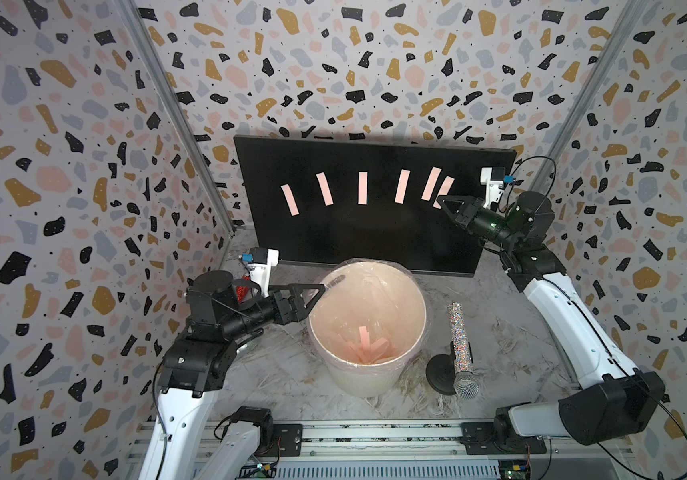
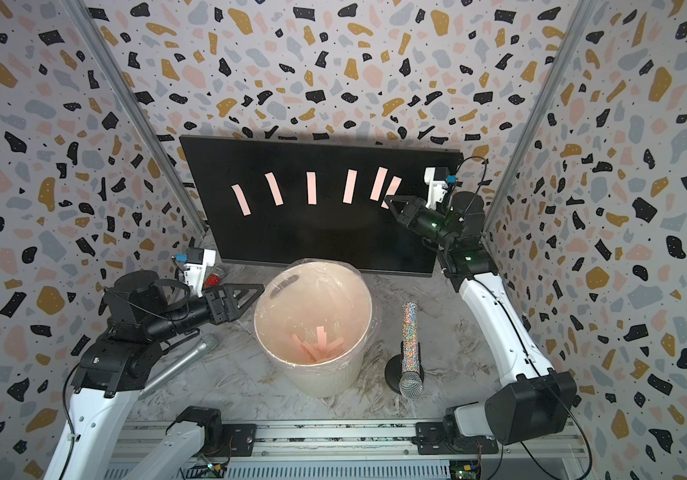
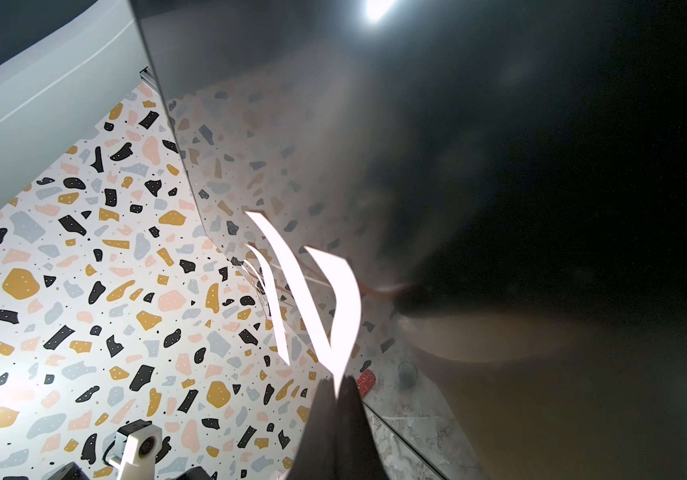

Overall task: Remove the sticky note from the monitor
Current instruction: Tear off the sticky note from the monitor.

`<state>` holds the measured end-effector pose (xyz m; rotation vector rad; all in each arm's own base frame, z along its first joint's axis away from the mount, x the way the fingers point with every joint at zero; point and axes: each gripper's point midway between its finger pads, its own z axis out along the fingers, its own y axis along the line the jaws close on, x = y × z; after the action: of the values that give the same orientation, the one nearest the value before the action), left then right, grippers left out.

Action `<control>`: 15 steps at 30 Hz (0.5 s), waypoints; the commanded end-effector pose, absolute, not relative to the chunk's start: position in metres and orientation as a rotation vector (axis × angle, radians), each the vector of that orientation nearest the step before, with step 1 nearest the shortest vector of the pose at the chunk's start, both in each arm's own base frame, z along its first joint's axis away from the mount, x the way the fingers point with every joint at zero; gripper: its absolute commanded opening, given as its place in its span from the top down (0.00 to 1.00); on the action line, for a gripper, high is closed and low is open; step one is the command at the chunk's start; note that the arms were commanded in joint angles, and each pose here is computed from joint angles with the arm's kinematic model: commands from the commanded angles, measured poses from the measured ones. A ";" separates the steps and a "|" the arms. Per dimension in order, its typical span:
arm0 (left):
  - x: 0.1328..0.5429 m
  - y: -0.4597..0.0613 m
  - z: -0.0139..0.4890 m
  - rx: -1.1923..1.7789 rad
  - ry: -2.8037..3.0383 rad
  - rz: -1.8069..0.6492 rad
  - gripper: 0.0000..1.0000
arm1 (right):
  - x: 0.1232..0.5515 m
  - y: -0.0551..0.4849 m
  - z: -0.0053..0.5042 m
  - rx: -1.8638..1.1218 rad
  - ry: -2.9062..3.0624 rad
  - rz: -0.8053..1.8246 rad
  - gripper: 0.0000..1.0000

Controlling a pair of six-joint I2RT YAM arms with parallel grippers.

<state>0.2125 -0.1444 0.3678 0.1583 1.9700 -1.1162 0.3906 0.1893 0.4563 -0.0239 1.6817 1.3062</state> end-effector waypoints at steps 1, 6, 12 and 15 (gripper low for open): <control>0.210 -0.147 0.378 0.199 1.922 -1.124 0.01 | 0.378 0.186 0.460 -0.004 1.688 1.315 1.00; 0.209 -0.147 0.378 0.195 1.927 -1.124 0.00 | 0.367 0.186 0.460 -0.020 1.700 1.323 1.00; 0.208 -0.147 0.376 0.190 1.937 -1.125 0.01 | 0.352 0.185 0.465 -0.043 1.703 1.330 1.00; 0.208 -0.146 0.376 0.188 1.941 -1.122 0.00 | 0.343 0.185 0.467 -0.055 1.704 1.339 1.00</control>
<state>0.2114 -0.1442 0.3669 0.1556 1.9745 -1.1168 0.3634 0.1856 0.4535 -0.0088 1.7315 1.3244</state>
